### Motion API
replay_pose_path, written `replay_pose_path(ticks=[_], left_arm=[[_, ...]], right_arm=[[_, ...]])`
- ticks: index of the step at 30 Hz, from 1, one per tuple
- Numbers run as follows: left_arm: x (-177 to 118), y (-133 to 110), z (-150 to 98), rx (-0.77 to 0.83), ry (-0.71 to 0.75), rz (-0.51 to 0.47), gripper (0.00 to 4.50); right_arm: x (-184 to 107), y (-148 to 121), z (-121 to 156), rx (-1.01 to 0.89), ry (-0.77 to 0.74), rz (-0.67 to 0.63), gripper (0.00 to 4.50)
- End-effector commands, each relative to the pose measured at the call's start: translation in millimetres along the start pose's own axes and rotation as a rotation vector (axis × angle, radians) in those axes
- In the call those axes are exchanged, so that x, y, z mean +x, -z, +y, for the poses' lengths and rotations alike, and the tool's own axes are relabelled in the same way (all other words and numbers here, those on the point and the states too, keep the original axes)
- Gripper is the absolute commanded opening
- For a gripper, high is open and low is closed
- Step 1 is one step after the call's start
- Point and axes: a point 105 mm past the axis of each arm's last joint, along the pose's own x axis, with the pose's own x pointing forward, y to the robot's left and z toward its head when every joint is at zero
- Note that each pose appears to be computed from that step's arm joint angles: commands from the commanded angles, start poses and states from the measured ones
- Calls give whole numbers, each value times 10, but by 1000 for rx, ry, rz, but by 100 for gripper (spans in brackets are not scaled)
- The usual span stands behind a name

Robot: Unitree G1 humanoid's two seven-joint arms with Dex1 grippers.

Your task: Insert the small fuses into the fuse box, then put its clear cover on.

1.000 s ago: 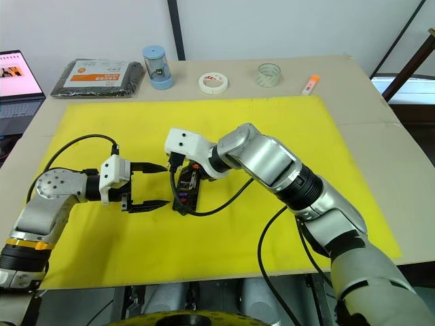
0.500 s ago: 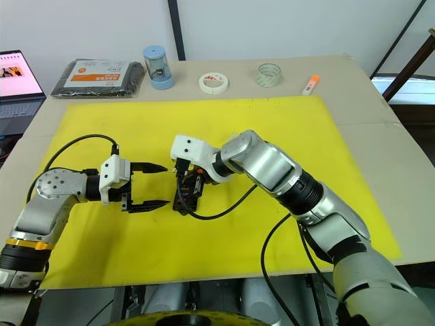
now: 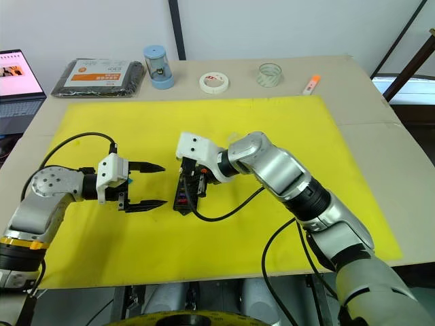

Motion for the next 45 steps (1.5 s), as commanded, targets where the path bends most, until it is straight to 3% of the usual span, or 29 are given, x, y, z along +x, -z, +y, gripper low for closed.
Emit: replay_pose_path(ticks=[1, 5, 8, 14, 20, 26, 32, 34, 39, 45], left_arm=[[-126, -209, 44, 2, -26, -7, 450], [-357, -221, 27, -72, -61, 36, 450], [-727, -189, 87, -144, -163, 99, 450], [-1320, -136, 163, -246, -318, 155, 450], [-1993, 134, 141, -317, -484, 298, 450], [-2303, 287, 113, -343, -552, 358, 450], [-2146, 294, 155, -340, -510, 301, 450], [-2030, 304, 168, -354, -479, 266, 450], [-1689, 288, 218, -538, -355, 73, 450], [-1428, 476, 387, -868, -299, -78, 450]], right_arm=[[-306, -212, -62, -98, 62, -109, 3], [-625, -80, -67, -113, 79, -83, 3], [-1014, 199, -85, -89, 109, 13, 61], [-1621, 557, -187, -16, 233, 149, 250], [-2094, 907, -195, 65, 337, 269, 447], [-2238, 1003, -194, 79, 370, 301, 447], [-2163, 881, -233, 35, 369, 273, 447], [-2067, 746, -265, 0, 366, 225, 447], [-1636, 151, -252, -68, 257, 11, 447], [-1050, -283, -123, -140, 85, -105, 447]])
